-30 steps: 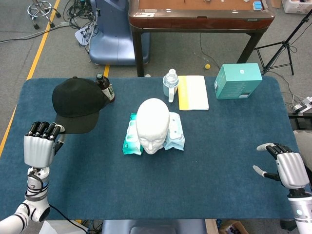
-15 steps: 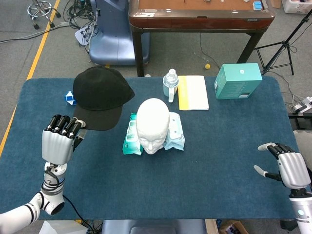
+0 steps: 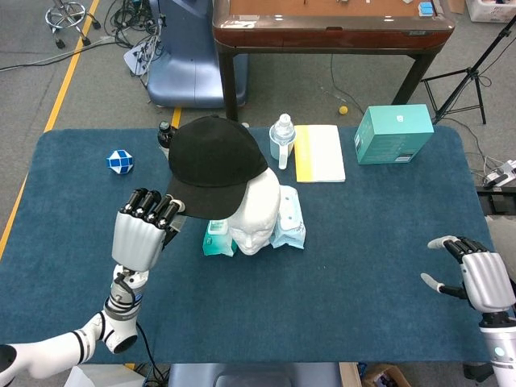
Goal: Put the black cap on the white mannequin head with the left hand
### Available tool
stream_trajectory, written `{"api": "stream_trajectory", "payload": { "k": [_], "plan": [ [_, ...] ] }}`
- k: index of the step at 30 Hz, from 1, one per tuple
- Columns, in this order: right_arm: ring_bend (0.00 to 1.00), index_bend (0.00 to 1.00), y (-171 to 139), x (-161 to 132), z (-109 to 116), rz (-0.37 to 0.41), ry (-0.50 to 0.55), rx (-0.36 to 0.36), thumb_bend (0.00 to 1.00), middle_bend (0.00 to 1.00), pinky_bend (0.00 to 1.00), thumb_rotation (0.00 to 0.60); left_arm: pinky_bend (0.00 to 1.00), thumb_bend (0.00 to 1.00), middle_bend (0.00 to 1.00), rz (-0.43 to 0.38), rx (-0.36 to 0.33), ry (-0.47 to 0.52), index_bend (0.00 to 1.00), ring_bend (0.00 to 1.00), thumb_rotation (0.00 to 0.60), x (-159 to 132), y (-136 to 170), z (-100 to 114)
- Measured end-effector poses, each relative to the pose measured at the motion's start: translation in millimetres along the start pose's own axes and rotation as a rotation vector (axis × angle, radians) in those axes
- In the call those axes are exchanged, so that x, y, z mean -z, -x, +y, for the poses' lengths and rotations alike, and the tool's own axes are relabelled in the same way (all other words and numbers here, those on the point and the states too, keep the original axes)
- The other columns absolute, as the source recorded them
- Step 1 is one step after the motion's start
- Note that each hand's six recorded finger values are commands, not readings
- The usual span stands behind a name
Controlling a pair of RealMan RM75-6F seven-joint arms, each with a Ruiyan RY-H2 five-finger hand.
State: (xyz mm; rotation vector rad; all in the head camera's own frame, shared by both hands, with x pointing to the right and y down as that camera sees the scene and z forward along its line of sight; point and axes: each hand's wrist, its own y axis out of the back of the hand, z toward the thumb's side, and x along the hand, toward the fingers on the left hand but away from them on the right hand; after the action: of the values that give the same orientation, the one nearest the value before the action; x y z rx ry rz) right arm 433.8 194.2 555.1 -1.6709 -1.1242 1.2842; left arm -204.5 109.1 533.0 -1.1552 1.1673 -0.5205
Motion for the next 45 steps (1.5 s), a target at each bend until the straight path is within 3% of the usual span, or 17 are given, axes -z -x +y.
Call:
{"api": "stream_trajectory", "payload": {
  "k": [13,32,37,41,45],
  "plan": [
    [0.36,0.4,-0.6,1.0,2.2,0.0,0.007,0.005,0.1,0.43,0.43,0.6,0.54,0.31,0.75,-0.025,0.008,0.086,0.89,0.58,0.6,-47.1,11.2,-7.3],
    [0.36,0.4,0.8,3.2,2.2,-0.01,0.006,0.002,0.1,0.43,0.43,0.6,0.54,0.31,0.75,-0.107,0.143,0.107,0.87,0.58,0.6,-72.3,64.9,-22.3],
    [0.36,0.4,1.2,4.2,2.4,-0.015,0.007,0.002,0.1,0.43,0.43,0.6,0.54,0.31,0.68,-0.095,0.206,0.085,0.74,0.53,0.6,-68.7,78.6,-29.9],
    [0.36,0.4,2.0,4.8,1.4,-0.017,0.002,-0.002,0.1,0.43,0.43,0.6,0.54,0.31,0.6,-0.079,0.255,0.062,0.49,0.49,0.6,-62.6,88.1,-31.2],
    [0.36,0.4,2.5,4.3,0.1,-0.017,-0.004,-0.006,0.1,0.43,0.43,0.6,0.53,0.31,0.54,-0.064,0.301,0.039,0.31,0.45,0.6,-55.4,96.6,-30.0]
  ]
}}
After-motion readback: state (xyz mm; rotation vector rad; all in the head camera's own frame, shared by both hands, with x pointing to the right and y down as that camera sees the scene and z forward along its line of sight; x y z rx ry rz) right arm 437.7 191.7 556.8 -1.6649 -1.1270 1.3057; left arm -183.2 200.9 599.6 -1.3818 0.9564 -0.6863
